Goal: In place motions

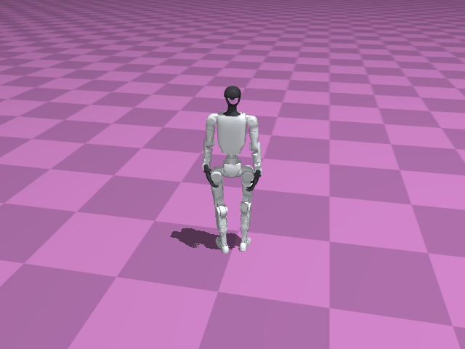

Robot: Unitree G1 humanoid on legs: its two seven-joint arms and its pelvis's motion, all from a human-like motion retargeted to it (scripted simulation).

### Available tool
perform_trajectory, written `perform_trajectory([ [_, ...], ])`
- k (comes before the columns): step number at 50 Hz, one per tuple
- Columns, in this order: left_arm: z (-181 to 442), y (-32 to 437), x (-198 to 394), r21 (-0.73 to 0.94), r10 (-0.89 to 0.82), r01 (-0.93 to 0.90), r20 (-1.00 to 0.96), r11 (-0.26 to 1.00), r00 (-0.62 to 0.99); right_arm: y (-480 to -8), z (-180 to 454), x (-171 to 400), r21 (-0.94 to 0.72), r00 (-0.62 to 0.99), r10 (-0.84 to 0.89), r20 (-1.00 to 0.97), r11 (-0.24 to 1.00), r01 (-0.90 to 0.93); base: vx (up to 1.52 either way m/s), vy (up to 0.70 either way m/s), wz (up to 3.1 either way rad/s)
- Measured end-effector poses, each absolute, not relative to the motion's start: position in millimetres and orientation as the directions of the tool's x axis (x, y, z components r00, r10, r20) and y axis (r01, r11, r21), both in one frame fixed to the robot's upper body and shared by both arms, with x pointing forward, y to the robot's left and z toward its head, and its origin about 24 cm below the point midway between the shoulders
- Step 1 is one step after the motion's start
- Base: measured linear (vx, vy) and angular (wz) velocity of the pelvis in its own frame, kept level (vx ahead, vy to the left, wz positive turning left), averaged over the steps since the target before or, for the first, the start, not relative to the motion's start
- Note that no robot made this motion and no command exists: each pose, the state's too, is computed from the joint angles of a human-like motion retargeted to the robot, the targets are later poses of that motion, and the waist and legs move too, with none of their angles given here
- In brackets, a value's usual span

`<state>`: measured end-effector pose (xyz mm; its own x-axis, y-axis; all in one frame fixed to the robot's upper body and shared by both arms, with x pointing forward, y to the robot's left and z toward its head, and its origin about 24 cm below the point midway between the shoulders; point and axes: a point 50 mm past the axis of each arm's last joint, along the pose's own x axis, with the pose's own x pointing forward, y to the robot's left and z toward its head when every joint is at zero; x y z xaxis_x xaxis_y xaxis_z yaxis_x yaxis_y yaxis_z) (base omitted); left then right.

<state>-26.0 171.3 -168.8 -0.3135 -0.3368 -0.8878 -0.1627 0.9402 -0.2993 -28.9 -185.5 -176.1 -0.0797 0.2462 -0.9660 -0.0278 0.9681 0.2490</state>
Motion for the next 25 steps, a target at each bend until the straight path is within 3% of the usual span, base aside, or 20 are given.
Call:
perform_trajectory([
  [12,-170,176,0,-0.316,-0.316,-0.047,-0.909,0.948,-0.271,-200,-166,-82,0.164,-0.222,0.188,-0.957,0.979,0.12,0.01,-0.03,-0.07],
  [25,-172,170,1,-0.35,-0.35,-0.045,-0.905,0.936,-0.244,-186,-173,-39,0.229,-0.235,0.206,-0.95,0.971,-0.072,0.0,-0.09,0.1],
])
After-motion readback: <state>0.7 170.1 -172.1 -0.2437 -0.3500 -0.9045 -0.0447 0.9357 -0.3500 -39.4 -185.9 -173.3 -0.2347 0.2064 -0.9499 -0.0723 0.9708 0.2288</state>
